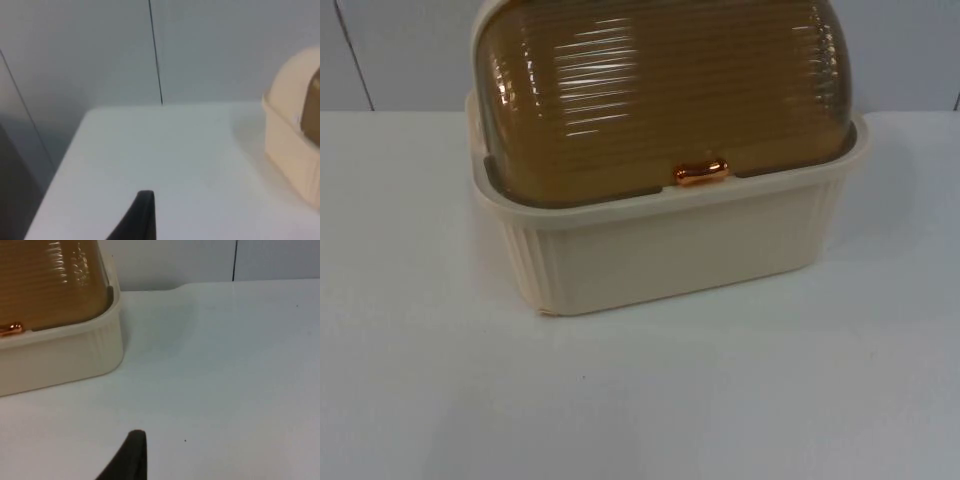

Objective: Open the box lid with the left hand, place the block into the box with the right hand, then close the box lid with the left hand.

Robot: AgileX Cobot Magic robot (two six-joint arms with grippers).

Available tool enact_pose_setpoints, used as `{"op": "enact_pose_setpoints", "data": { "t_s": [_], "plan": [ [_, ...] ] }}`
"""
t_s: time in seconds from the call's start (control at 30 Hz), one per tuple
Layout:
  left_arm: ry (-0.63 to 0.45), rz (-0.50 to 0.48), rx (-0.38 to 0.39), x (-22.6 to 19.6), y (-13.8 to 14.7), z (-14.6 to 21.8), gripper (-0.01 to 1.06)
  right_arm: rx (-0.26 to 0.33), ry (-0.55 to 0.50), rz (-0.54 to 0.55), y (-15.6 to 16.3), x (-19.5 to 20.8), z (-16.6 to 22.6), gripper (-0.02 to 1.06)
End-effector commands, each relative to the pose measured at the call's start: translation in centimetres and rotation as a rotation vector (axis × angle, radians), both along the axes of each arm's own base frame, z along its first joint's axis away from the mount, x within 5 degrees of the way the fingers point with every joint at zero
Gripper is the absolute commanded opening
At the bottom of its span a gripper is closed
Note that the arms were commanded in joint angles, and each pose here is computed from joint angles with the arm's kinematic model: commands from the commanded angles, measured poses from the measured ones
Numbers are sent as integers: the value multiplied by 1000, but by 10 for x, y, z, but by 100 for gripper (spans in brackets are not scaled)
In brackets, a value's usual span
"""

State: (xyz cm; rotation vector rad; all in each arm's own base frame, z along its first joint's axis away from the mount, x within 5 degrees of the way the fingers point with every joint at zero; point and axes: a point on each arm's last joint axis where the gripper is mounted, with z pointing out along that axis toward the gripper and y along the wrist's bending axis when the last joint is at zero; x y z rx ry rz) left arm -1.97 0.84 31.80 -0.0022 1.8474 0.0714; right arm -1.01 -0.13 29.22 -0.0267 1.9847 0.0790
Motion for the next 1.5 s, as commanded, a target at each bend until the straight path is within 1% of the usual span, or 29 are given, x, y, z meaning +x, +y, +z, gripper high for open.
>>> {"op": "enact_pose_setpoints", "data": {
  "t_s": [0.0, 0.1, 0.13, 0.27, 0.43, 0.47, 0.53, 0.57, 0.6, 0.63, 1.3, 1.47],
  "plan": [
    [62, 0, -23, 3, -1, -11, 105, 10, 3, 3, 1, 1, -3, 105],
    [121, 6, -34, 9, -1, -24, 105, 7, 49, 3, 1, 2, -9, 105],
    [156, 9, -41, 13, -1, -34, 105, 5, 64, 3, 1, 3, -12, 105],
    [214, 13, -40, 15, -1, -43, 105, 3, 63, 4, 1, 3, -12, 105],
    [214, 13, -40, 15, -1, -43, 105, -8, 63, 9, 1, 3, -12, 105],
    [214, 13, -40, 15, -1, -43, 105, 4, 64, 18, 2, 3, -12, 105],
    [214, 13, -40, 15, -1, -43, 105, 50, 65, 33, 5, 2, -12, 105],
    [214, 13, -40, 15, -1, -43, 105, 50, 65, 33, 5, 2, -12, 105],
    [214, 13, -40, 15, -1, -43, 105, 70, 67, 47, 7, 2, -12, 105],
    [214, 13, -40, 15, -1, -43, 105, 74, 65, 52, 7, 2, -12, 105],
    [214, 11, -42, 15, -1, -43, 105, 71, 65, 50, 7, 2, -12, 105],
    [215, -4, -51, 15, -2, -43, 105, 71, 65, 50, 7, 2, -12, 105]
  ]
}}
